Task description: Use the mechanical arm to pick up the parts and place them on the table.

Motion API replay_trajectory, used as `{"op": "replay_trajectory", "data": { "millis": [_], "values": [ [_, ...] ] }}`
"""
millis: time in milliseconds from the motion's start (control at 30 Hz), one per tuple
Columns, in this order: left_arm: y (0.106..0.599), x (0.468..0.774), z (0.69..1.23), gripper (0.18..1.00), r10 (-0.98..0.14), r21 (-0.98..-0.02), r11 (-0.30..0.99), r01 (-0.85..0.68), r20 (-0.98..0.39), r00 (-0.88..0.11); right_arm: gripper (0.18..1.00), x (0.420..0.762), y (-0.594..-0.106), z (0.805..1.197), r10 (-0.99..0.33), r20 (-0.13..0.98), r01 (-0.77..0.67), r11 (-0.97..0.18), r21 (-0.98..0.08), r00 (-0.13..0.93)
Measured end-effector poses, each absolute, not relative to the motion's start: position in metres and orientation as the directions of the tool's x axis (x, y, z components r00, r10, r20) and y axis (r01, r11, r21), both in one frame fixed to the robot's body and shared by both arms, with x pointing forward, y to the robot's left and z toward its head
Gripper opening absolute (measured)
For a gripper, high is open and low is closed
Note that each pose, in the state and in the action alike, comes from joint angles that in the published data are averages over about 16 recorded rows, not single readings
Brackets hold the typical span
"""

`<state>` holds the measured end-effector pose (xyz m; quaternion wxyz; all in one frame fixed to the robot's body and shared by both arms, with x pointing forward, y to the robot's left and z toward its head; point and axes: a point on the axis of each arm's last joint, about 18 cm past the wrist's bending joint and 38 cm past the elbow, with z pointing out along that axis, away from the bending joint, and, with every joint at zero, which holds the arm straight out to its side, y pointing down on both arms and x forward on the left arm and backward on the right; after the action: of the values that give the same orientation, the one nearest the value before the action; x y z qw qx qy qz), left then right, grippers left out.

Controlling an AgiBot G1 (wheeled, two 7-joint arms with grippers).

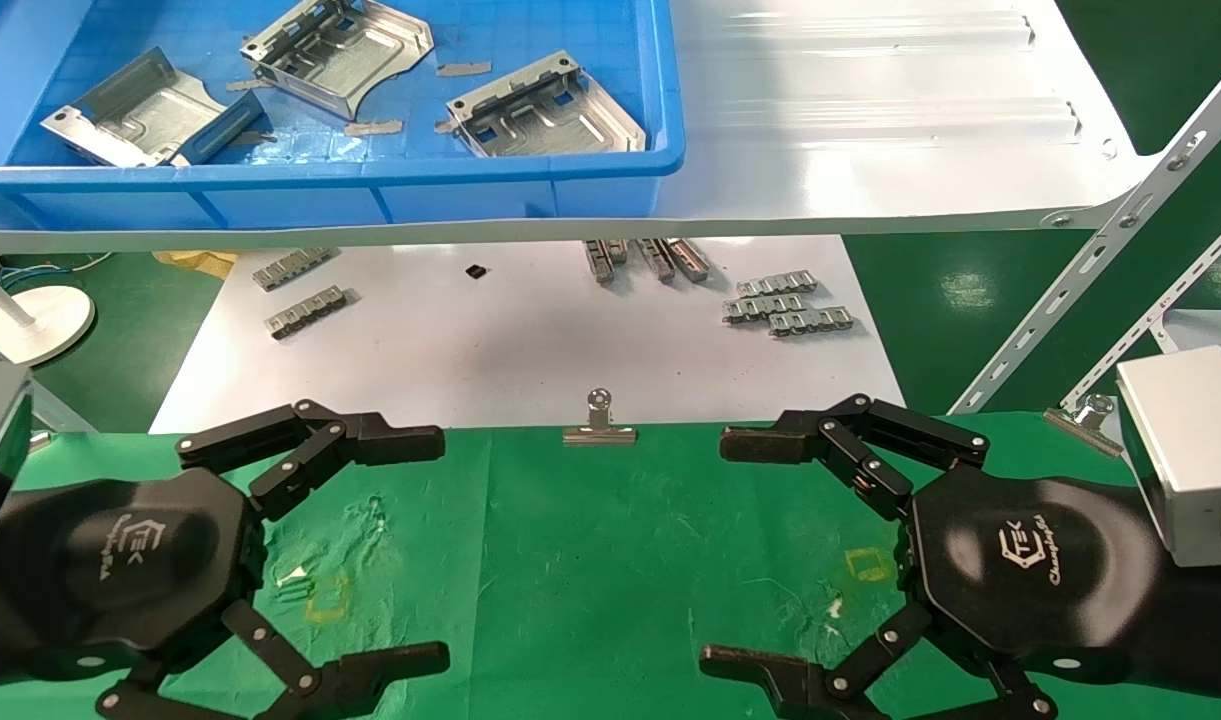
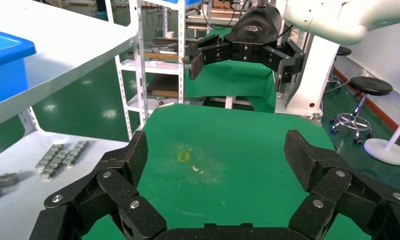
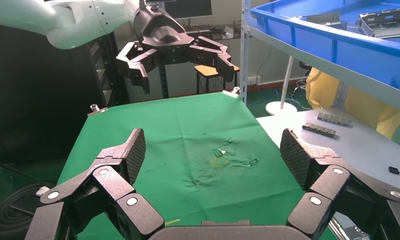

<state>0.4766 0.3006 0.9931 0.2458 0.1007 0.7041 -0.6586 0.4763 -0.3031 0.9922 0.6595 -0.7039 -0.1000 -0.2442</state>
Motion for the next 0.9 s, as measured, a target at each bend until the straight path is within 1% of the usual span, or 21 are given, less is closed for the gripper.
{"op": "replay_trajectory", "data": {
  "millis": [333,533,733,900],
  "values": [
    [0.3006,0.4766,0.9931,1.001,-0.182,-0.878,0.112,0.466,-0.479,-0.859,0.992,0.4763,-0.3031,0.9922,-0.181,0.476,0.463,-0.110,-0.880,0.861],
    [0.3006,0.4766,0.9931,1.001,-0.182,-0.878,0.112,0.466,-0.479,-0.859,0.960,0.4763,-0.3031,0.9922,-0.181,0.476,0.463,-0.110,-0.880,0.861],
    [0.3006,0.4766,0.9931,1.001,-0.182,-0.878,0.112,0.466,-0.479,-0.859,0.897,0.4763,-0.3031,0.9922,-0.181,0.476,0.463,-0.110,-0.880,0.861],
    [0.3006,0.4766,0.9931,1.001,-0.182,-0.878,0.112,0.466,-0.479,-0.859,0.810,0.4763,-0.3031,0.9922,-0.181,0.476,0.463,-0.110,-0.880,0.861]
  ]
}}
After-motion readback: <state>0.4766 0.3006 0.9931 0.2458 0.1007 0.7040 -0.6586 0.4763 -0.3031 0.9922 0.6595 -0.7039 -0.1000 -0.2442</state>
